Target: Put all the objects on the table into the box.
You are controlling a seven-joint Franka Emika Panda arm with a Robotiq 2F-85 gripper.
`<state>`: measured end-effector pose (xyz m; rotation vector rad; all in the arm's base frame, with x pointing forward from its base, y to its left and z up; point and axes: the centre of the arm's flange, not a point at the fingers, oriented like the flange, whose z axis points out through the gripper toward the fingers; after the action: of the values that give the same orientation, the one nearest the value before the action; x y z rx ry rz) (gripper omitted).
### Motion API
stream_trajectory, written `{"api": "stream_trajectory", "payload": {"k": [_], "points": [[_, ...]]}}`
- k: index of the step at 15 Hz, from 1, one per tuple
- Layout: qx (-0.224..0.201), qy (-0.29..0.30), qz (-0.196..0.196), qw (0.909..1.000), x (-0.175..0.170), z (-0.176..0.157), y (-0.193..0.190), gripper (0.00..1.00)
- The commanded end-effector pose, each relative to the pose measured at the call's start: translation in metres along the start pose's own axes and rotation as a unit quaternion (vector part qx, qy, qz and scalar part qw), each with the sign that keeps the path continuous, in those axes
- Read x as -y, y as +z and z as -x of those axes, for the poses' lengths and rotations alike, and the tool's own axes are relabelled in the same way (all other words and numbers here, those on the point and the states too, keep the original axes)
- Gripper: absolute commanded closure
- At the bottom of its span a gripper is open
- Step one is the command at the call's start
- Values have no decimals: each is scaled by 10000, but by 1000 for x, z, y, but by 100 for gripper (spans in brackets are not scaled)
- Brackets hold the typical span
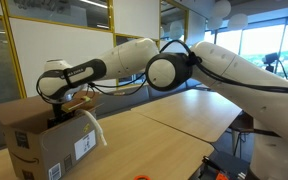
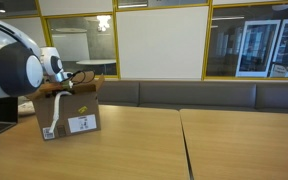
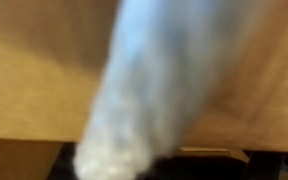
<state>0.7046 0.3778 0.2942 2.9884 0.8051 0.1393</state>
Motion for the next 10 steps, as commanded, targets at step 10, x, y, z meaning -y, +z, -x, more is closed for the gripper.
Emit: {"api": "stream_trajectory", "payload": {"k": [10], "points": [[500,1378,641,9871,-119,57,-18,0]]}}
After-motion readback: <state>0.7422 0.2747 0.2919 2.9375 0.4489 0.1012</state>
